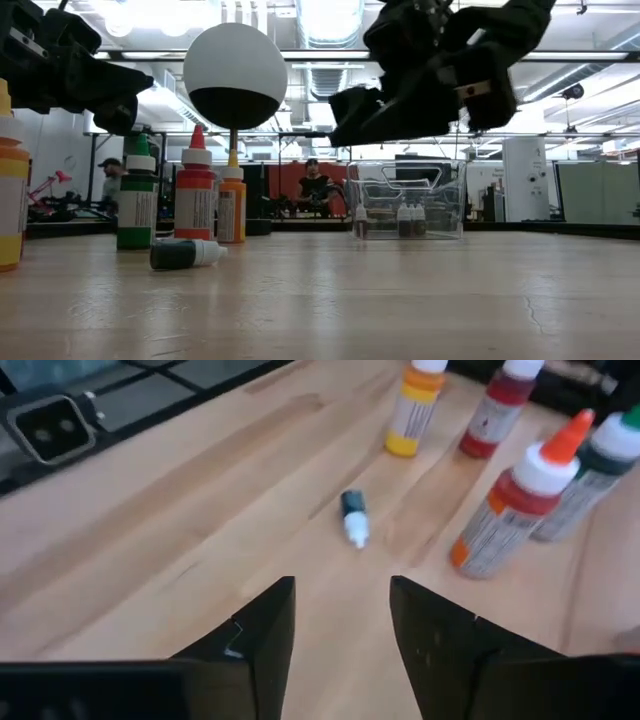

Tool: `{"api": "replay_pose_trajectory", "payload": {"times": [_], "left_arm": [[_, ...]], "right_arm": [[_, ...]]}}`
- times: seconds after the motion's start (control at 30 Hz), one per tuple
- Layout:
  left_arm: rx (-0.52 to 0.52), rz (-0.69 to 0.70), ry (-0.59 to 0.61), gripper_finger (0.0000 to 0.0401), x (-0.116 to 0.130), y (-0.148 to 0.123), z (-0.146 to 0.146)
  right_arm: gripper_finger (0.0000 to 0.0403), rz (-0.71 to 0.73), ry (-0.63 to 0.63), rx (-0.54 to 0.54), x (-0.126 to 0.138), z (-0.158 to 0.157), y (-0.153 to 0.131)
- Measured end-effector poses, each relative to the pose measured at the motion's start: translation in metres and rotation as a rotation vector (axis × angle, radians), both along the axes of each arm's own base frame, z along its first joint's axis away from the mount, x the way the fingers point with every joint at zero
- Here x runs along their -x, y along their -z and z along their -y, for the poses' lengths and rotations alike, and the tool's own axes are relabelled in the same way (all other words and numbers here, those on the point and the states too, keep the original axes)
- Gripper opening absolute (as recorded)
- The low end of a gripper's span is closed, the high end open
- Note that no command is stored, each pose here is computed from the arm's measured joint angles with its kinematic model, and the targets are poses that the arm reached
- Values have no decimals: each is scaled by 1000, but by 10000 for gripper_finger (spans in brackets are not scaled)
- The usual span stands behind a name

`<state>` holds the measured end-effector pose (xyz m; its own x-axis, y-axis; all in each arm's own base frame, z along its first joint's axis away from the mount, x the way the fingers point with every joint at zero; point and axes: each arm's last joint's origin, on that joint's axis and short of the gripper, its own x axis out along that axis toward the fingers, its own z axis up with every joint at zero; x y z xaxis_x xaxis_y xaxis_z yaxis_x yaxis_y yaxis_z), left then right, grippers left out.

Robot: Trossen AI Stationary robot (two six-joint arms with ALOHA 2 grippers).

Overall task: Pick & Place food coloring
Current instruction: Put the small black food coloring bottle into the transparent bin

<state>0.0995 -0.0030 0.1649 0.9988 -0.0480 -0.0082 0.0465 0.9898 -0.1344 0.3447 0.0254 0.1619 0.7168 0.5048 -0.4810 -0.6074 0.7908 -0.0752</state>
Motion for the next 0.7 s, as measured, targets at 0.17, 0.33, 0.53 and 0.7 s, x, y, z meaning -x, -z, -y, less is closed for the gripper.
{"api": "replay_pose_trajectory", "payload": {"times": [0.17, 0.33, 0.53, 0.7], "left_arm": [[0, 0, 0, 0, 0, 0, 0], [0, 0, 0, 0, 0, 0, 0], [0, 0, 0, 0, 0, 0, 0], [0, 0, 0, 0, 0, 0, 0]], "right_arm": [[147, 38, -26, 45, -14, 0, 1], [158, 1, 27, -18, -35, 4, 3], [196, -27, 47, -35, -52, 8, 15], [209, -64, -27, -80, -61, 6, 31]]}}
